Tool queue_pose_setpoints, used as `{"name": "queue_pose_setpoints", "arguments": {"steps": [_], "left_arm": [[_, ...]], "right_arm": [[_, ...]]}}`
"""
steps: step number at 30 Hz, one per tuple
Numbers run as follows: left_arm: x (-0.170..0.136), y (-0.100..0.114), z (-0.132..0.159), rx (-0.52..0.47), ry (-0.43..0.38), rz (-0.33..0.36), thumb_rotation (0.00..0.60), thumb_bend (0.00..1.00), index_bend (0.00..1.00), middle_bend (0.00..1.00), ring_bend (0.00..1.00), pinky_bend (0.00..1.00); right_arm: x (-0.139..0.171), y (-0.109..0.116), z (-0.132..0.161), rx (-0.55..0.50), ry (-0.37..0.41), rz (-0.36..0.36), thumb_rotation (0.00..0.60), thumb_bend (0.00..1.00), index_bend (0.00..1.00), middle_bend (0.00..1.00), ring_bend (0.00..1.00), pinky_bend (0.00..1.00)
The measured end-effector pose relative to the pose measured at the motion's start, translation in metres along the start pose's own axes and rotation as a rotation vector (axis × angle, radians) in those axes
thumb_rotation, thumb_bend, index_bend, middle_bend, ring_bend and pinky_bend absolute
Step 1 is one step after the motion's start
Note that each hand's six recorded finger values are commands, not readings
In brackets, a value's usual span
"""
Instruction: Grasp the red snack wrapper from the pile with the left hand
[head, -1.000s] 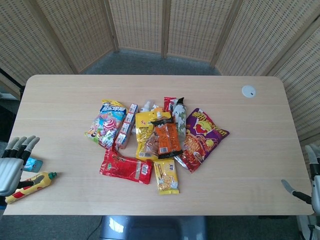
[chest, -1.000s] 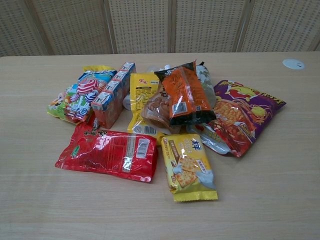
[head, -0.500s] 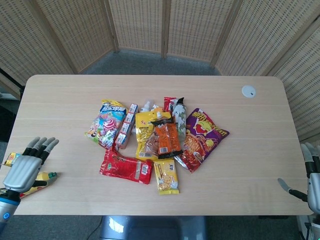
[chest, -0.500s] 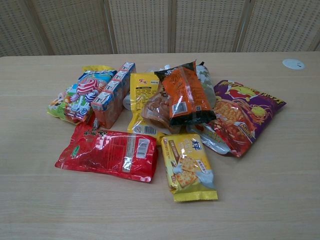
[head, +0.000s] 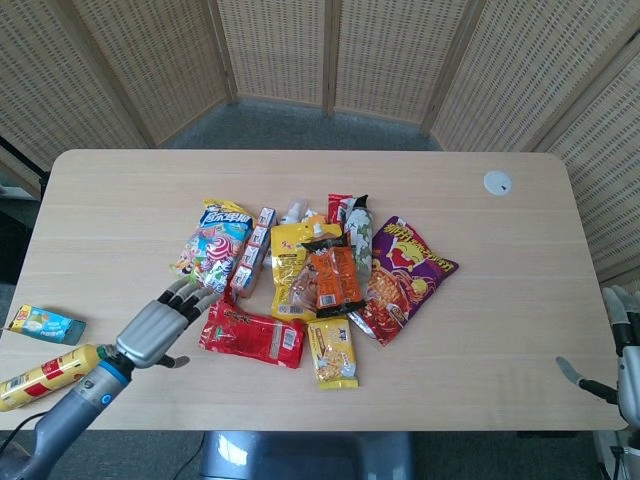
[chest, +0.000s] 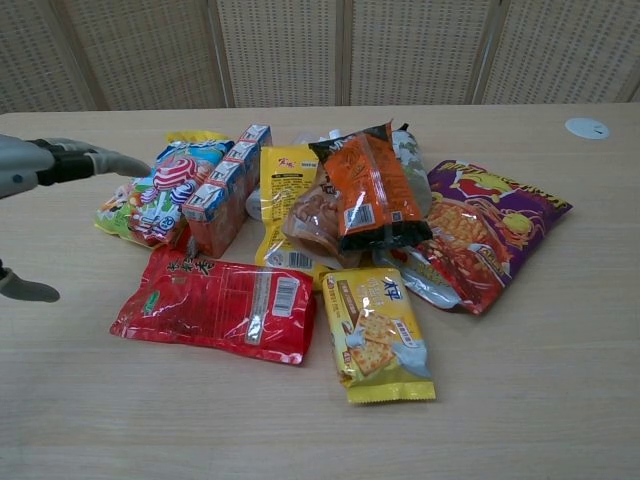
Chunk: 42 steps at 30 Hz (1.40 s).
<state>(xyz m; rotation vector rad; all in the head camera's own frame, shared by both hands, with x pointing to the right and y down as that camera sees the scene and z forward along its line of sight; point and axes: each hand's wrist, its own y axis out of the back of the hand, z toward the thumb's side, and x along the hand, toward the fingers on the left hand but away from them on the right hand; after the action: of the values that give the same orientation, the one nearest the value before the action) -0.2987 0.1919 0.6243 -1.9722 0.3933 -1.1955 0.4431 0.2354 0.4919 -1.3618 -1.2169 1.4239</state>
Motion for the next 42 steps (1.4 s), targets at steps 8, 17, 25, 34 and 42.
{"name": "queue_pose_setpoints", "arguments": {"steps": [8, 17, 25, 34, 42], "left_arm": [[0.032, -0.034, 0.037, 0.026, -0.048, -0.067, 0.6, 0.02, 0.0, 0.0, 0.0, 0.0], [0.07, -0.055, 0.06, 0.049, -0.038, -0.116, 0.6, 0.02, 0.0, 0.0, 0.0, 0.0], [0.083, -0.064, 0.066, 0.08, -0.011, -0.15, 0.6, 0.02, 0.01, 0.0, 0.0, 0.0], [0.083, -0.072, 0.064, 0.106, 0.001, -0.166, 0.6, 0.02, 0.04, 0.0, 0.0, 0.0], [0.09, -0.073, 0.067, 0.122, 0.009, -0.138, 0.6, 0.02, 0.33, 0.21, 0.35, 0.46]], "right_arm": [[-0.001, 0.001, -0.002, -0.026, -0.001, 0.007, 0.48, 0.0, 0.0, 0.0, 0.0, 0.0], [-0.001, 0.003, -0.006, -0.048, -0.007, 0.009, 0.479, 0.0, 0.0, 0.0, 0.0, 0.0], [-0.002, 0.004, -0.009, -0.06, -0.013, 0.009, 0.481, 0.0, 0.0, 0.0, 0.0, 0.0], [-0.002, 0.003, -0.008, -0.064, -0.01, 0.015, 0.479, 0.0, 0.0, 0.0, 0.0, 0.0], [-0.002, 0.002, -0.007, -0.058, -0.007, 0.019, 0.482, 0.0, 0.0, 0.0, 0.0, 0.0]]}}
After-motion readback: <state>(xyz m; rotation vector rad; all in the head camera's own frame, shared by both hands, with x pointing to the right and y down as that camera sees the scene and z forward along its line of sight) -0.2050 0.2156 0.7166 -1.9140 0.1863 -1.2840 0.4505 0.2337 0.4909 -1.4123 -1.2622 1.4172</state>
